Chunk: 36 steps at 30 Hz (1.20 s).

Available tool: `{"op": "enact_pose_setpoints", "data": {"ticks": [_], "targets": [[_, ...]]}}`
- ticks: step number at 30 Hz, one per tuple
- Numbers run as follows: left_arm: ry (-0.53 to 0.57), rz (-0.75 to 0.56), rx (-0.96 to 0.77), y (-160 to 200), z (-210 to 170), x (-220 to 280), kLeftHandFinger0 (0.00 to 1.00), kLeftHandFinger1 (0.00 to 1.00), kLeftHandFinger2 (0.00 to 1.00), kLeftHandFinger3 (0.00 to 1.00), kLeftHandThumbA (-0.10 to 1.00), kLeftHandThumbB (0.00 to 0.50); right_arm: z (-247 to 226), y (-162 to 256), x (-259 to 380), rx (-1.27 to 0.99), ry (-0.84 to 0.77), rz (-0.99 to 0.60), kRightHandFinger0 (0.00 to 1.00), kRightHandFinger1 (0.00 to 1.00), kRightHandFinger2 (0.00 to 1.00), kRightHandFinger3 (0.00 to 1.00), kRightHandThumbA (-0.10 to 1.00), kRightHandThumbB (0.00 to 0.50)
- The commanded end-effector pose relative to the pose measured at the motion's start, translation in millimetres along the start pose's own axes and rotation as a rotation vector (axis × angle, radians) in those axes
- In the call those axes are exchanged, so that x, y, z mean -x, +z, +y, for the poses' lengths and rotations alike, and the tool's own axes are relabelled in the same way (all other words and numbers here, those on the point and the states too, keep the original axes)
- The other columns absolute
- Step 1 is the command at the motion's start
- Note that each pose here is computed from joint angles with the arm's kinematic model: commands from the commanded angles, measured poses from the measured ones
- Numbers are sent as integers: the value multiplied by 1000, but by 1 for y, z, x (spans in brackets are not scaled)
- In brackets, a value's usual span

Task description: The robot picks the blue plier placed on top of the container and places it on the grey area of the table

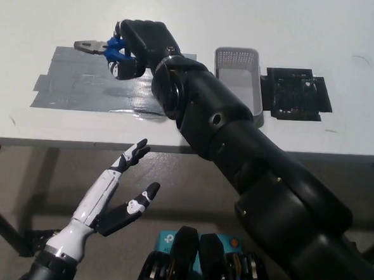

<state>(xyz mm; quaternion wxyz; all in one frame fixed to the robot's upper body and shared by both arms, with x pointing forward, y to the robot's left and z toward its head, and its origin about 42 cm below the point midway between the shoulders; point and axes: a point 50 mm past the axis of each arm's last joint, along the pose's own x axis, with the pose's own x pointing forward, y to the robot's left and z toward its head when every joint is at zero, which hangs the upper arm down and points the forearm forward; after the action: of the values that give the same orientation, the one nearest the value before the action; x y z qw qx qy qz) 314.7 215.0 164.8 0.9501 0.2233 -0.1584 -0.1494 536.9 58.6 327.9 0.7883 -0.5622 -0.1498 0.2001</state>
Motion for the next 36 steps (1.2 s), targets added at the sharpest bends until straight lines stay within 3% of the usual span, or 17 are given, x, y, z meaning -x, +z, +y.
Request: {"op": "enact_pose_setpoints", "data": {"ticks": [1,5,6,7,8,9,11,16,25,29,32,36], "targets": [[-17,-86,-20,11,4,-3,964,955,988,1000,680,0,-26,21,-5,2,-70,-28,82,204,375,561,-100,252],[-18,-87,-21,12,4,-3,957,952,990,1000,674,0,-26,20,-5,2,-71,-27,79,200,368,557,-100,252],[-18,-90,-23,12,4,-4,951,939,971,1000,665,6,-25,17,-5,-5,-69,-18,157,274,436,607,-100,266],[-19,-93,-20,12,3,-4,950,936,967,1000,662,6,-23,15,-4,-27,-73,-16,165,268,433,636,-100,267],[-24,-91,-20,13,2,-5,955,939,969,1000,663,10,-23,14,-5,-46,-20,12,493,617,841,1000,82,246],[-27,-88,-21,14,2,-6,957,941,970,1000,664,10,-22,13,-6,-55,41,31,1000,1000,1000,1000,385,325],[-25,-92,-28,14,3,-5,950,932,958,1000,659,7,-19,15,-6,-46,94,56,1000,1000,1000,1000,601,497],[-29,-97,-39,15,2,-8,951,935,957,1000,667,12,-20,9,-5,-27,100,64,1000,1000,1000,1000,724,500],[-34,-92,-43,16,4,-7,958,926,926,1000,681,33,-23,-2,-4,-16,87,74,1000,1000,1000,1000,824,491],[-34,-90,-39,15,2,-6,955,921,918,1000,683,30,-36,-5,-6,-5,56,64,1000,1000,1000,1000,941,500],[-34,-83,-35,15,2,-7,958,921,916,1000,684,34,-63,-6,-8,-12,-6,34,1000,1000,1000,1000,993,500],[-19,-84,-50,15,7,-9,968,924,922,1000,696,29,-134,-4,-6,-84,-150,-69,1000,1000,1000,1000,1000,500]]}}
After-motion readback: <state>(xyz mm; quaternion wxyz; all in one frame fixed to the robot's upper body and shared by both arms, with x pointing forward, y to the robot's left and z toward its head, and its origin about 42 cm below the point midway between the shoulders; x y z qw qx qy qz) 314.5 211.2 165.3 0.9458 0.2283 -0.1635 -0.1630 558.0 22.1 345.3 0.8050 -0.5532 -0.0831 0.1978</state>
